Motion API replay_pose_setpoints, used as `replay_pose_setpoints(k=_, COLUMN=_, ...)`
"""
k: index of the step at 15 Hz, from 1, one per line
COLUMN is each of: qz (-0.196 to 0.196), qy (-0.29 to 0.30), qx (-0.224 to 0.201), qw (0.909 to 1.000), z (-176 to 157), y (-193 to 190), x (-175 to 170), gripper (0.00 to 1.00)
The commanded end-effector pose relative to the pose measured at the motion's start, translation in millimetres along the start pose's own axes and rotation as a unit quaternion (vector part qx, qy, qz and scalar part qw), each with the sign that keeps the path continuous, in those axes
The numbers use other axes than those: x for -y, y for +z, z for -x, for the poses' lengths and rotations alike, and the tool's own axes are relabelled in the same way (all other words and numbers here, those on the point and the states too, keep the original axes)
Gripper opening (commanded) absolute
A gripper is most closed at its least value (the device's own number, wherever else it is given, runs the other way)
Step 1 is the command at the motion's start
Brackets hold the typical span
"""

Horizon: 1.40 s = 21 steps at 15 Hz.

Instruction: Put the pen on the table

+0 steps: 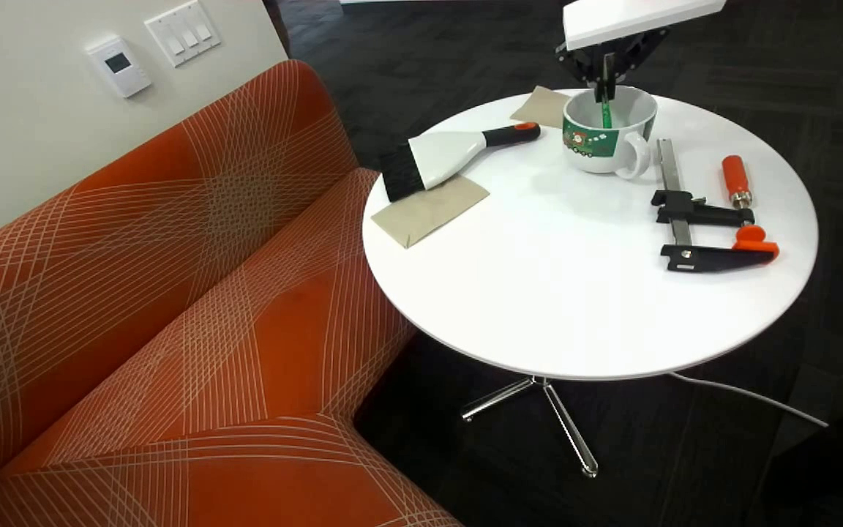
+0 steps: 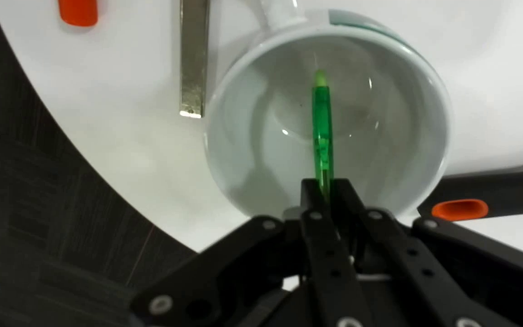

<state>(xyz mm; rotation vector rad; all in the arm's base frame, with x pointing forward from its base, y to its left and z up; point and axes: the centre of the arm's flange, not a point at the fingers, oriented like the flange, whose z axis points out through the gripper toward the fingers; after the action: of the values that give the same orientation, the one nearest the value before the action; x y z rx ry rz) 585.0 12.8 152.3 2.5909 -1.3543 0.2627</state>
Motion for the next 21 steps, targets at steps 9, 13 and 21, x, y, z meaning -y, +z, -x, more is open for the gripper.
replay_pose_setpoints(k=9, qz=0.037, qy=-0.075, qx=-0.022, qw=0.9963, z=-21.8, y=-106.4, x=-60.0, gripper=0.03)
replay_pose_setpoints(k=13, qz=0.084, qy=-0.124, qx=0.004, qw=0.9887, z=-49.6, y=-89.9, x=-65.1, gripper=0.03)
replay_pose_setpoints(k=21, qz=0.074, qy=-0.23, qx=0.065, qw=0.9682, z=-65.4, y=-21.0, x=-63.3, gripper=0.03)
